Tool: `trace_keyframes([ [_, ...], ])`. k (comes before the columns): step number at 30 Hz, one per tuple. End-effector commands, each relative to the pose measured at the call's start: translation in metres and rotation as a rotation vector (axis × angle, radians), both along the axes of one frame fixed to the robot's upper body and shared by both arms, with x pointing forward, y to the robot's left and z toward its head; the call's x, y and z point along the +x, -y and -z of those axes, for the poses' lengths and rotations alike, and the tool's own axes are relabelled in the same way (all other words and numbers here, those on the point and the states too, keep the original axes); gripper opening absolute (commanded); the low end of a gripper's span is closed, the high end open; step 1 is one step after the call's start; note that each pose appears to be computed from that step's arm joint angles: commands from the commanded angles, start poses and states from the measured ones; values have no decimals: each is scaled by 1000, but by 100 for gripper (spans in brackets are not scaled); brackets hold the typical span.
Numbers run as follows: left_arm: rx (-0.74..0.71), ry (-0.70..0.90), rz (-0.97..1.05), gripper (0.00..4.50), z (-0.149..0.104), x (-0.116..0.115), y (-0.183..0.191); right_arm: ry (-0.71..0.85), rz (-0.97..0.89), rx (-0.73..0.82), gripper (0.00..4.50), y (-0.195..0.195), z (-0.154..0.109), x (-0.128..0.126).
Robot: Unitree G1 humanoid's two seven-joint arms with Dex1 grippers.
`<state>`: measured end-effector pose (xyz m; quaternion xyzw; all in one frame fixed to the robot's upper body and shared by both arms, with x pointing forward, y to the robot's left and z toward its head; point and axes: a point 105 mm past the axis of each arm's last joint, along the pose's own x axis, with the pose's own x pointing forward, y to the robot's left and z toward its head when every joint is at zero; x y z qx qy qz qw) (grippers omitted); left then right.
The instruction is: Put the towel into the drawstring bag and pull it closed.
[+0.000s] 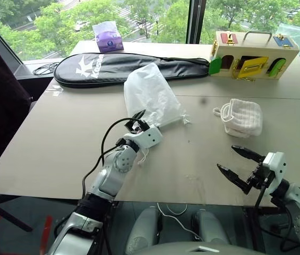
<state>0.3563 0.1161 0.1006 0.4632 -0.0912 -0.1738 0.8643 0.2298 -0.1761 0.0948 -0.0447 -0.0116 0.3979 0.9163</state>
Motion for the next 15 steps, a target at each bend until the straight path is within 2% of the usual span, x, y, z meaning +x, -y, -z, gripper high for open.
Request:
trace_keyframes([
  [1, 11, 4, -48, 387, -1, 9, -11, 50, 13, -3, 450, 2, -8, 2],
  [3, 10, 9, -48, 315, -2, 11, -11, 56, 17, -2, 450, 2, -9, 3],
  [9, 23, 43, -34, 32, -6, 12, -8, 64, 27, -1, 450, 2, -10, 3],
  [10, 29, 56, -31, 4, -8, 13, -7, 65, 28, 0, 450, 3, -10, 3],
  [15, 34, 107, -26, 4, -21, 14, -8, 75, 33, 2, 450, 3, -12, 4],
])
